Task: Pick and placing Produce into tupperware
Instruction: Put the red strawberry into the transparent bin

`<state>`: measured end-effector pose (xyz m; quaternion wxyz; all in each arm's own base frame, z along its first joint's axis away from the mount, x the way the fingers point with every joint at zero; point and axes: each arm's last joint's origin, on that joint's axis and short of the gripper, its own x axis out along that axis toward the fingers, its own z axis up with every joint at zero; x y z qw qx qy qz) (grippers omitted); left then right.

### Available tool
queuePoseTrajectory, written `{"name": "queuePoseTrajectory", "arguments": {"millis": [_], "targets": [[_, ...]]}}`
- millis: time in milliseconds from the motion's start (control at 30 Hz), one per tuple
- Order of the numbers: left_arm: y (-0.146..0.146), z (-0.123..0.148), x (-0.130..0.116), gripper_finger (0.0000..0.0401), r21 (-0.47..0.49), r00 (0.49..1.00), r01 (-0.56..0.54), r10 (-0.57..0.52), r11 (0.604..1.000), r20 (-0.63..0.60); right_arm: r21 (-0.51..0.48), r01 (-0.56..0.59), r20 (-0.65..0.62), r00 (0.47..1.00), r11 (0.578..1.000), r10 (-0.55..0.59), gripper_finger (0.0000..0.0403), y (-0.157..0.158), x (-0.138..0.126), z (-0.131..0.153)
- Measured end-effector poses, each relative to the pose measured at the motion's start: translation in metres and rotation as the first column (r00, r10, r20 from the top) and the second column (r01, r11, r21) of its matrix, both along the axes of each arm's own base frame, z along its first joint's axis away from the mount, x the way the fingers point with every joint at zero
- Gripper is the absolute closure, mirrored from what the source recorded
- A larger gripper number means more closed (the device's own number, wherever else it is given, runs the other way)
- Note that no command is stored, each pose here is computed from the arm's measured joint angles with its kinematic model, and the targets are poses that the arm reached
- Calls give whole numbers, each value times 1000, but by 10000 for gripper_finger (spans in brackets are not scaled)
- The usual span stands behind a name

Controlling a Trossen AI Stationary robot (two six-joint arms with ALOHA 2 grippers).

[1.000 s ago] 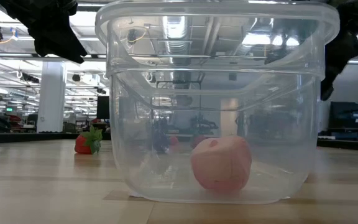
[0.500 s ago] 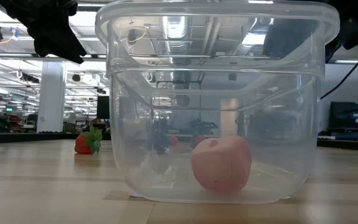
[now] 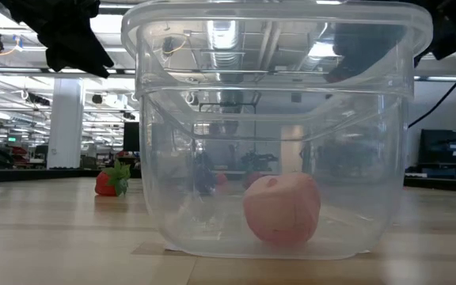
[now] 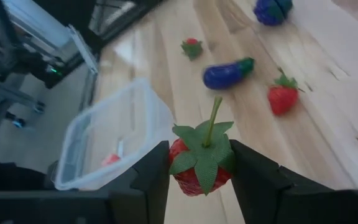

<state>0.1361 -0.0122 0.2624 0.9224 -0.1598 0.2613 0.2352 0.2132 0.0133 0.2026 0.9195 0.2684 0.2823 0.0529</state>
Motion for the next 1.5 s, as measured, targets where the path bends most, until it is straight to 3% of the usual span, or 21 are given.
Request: {"name": "queuePoseTrajectory", "arguments": {"millis": [967, 1367, 1500], "targets": [[-1, 6, 4, 225, -12, 997, -10, 11, 1000, 75, -11, -32, 187, 982, 999, 34, 231, 1, 7, 16], [-1, 6, 4, 225, -12, 997, -10, 11, 1000, 75, 0, -58, 218, 974, 998, 57, 230, 5, 10, 18], [-1, 6, 4, 225, -12, 997, -11, 12, 1000, 76, 10, -86, 167, 982, 996, 83, 229, 9, 21, 11]]}}
